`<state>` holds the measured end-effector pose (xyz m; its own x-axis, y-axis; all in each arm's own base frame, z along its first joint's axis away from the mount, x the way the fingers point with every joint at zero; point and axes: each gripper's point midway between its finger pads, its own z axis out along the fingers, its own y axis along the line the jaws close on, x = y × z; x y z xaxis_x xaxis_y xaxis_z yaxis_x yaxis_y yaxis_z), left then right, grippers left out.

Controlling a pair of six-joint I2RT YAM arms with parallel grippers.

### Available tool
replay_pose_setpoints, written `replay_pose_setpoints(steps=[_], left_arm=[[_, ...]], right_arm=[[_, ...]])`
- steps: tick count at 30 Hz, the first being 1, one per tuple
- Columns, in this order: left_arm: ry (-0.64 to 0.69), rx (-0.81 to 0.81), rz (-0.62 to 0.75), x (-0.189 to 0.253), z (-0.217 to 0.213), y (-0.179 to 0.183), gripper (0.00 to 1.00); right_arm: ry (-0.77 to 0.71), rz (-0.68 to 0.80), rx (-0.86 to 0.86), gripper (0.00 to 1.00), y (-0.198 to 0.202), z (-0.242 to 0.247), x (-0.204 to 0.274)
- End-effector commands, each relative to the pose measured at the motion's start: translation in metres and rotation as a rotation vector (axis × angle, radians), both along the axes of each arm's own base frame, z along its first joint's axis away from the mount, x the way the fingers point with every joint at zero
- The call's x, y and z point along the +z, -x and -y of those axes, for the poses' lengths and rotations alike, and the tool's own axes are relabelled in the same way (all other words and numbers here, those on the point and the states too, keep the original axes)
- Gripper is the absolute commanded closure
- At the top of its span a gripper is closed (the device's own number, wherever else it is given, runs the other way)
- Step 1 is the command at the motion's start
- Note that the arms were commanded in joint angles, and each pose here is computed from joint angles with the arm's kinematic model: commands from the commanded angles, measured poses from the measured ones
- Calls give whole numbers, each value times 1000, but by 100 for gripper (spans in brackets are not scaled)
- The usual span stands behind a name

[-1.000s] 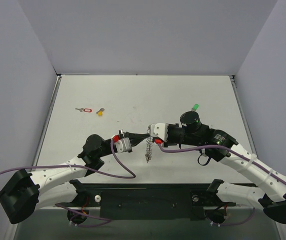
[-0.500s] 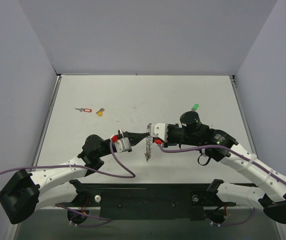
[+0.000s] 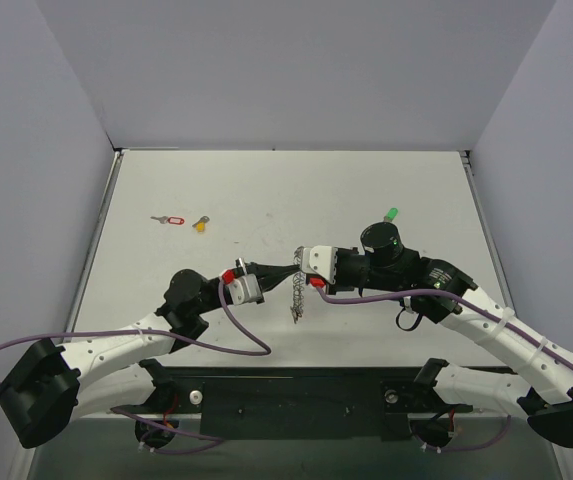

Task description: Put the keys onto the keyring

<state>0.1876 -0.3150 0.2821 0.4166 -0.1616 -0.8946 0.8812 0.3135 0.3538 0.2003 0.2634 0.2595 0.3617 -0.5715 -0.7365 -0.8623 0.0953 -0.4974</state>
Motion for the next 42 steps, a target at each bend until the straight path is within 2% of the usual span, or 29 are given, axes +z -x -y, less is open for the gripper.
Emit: replay_pose_setpoints(steps=[1,42], left_arm=[[77,-15,60,26,-3,4,100],[80,-12,61,26,-5,2,100]], right_arm=[[-71,31,11,100,0,-4,23],[-62,25,14,100,1,-1,20]])
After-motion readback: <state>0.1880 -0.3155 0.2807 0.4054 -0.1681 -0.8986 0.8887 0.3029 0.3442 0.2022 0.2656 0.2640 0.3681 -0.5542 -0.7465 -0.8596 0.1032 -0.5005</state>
